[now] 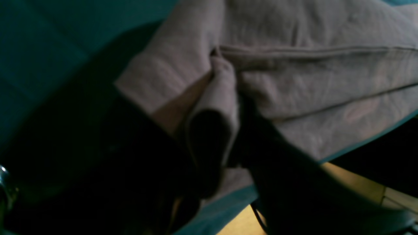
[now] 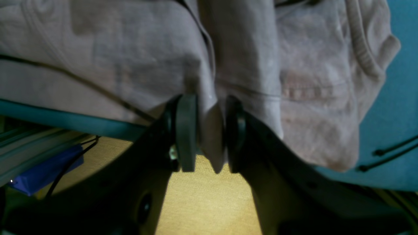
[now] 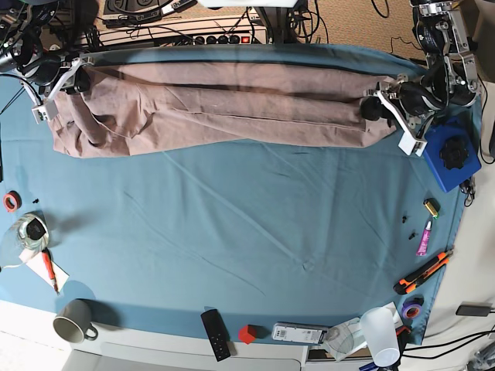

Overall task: Fold the T-shirt properly
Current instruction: 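Lay the folded hem down and adjust the grip with both grippers, then drag the shirt's end with the left gripper toward the right gripper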

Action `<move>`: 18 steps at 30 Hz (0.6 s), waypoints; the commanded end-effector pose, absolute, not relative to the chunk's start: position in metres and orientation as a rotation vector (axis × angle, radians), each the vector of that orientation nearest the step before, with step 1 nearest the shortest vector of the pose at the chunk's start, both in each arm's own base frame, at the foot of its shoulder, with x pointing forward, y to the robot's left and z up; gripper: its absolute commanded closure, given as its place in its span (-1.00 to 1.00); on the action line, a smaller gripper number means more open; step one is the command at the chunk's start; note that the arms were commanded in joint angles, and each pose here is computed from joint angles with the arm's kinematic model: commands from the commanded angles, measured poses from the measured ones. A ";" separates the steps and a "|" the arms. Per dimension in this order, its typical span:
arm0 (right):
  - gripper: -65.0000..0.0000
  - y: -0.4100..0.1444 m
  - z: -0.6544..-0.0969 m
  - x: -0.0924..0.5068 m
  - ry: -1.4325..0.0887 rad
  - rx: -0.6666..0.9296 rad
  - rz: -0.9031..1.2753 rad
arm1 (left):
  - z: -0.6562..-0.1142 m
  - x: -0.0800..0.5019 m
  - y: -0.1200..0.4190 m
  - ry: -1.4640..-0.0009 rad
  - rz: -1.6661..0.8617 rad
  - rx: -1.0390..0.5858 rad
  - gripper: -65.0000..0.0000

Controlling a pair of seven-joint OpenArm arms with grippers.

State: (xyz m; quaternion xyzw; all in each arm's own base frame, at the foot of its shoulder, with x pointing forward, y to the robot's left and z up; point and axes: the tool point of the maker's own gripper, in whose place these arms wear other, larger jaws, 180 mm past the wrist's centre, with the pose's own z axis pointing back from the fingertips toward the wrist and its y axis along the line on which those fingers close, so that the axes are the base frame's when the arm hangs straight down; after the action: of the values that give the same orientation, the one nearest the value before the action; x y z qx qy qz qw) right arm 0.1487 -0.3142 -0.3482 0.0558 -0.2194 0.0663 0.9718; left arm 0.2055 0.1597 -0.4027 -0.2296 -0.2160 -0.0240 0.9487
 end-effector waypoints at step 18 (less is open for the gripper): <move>0.52 -0.318 -0.335 0.162 -0.512 0.099 0.146 | -0.321 0.225 0.127 -0.687 -0.316 -0.458 1.00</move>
State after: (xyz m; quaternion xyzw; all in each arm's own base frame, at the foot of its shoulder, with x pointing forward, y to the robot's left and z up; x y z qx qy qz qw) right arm 0.1536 -0.3136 -0.3458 0.0570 -0.2344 0.0653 0.9683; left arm 0.2194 0.1287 -0.3310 -0.2185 -0.3139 -0.1470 0.9122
